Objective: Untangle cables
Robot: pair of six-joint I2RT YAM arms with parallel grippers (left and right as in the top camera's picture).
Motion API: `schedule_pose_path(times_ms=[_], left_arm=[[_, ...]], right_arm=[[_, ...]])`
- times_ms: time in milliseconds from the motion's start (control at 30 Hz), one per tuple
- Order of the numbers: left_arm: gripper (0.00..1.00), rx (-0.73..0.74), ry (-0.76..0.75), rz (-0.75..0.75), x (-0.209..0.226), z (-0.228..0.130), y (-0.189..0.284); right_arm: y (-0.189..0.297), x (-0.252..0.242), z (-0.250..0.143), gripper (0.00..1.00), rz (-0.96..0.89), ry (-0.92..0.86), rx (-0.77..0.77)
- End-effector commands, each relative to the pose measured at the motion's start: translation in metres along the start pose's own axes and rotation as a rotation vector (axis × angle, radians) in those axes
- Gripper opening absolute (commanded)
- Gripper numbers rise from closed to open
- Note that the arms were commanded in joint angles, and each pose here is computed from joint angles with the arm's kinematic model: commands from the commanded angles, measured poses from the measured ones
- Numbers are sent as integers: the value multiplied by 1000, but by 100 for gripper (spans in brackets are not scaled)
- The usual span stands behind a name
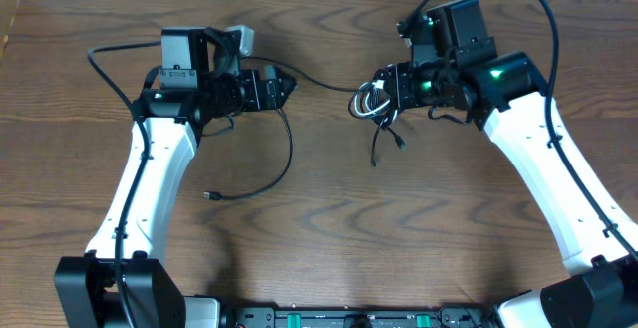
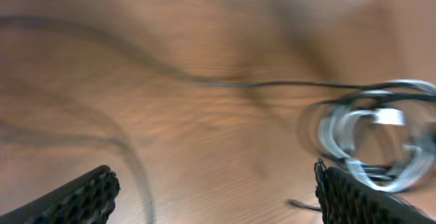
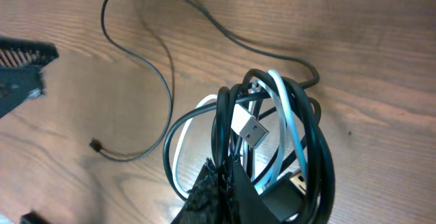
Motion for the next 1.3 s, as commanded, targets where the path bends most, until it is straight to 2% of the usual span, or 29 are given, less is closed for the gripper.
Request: schedule_pose_path(times_ms=[0,67,200,400,533,767,933,1067,1233,1267], left_arm=[[95,15,-114,-242,-47,1,5],[94,7,-125,-269,-58,3,2],[86,4,-188,-315,-80,1,-8],[77,69,-218,-366,-101,-17,-38],[70,100,-213,-343,-99,-26,-53],[68,131,-194,-285,-87,-35,-72],[62,189,-180,-295,-92,-52,-88],[48,224,-182,-303,-97,-64,-97],[13,213,-175,-286,-91,-60,-96],[9,207,-171,-281,-88,-58,-96]], right_arm=[[12,6,0,1,54,4,-6],[12,8,-2,1,64,12,3],[12,16,-6,1,115,35,20],[13,21,-7,1,149,34,26],[14,21,-7,1,161,29,28],[15,20,-6,1,172,23,25],[15,20,-6,1,170,23,23],[15,20,-6,1,166,23,24],[16,12,-4,1,144,10,20],[16,8,-4,1,128,4,20]])
Point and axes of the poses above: each gripper's point midway between its finger pads, its own y axis back along the fingers, its own x axis along the line the jaws close on, z = x × y, the point moved 1 cm from there along y, back along the fingers, and after that the axes turned 5 degrees about y, right-handed, at the moved point
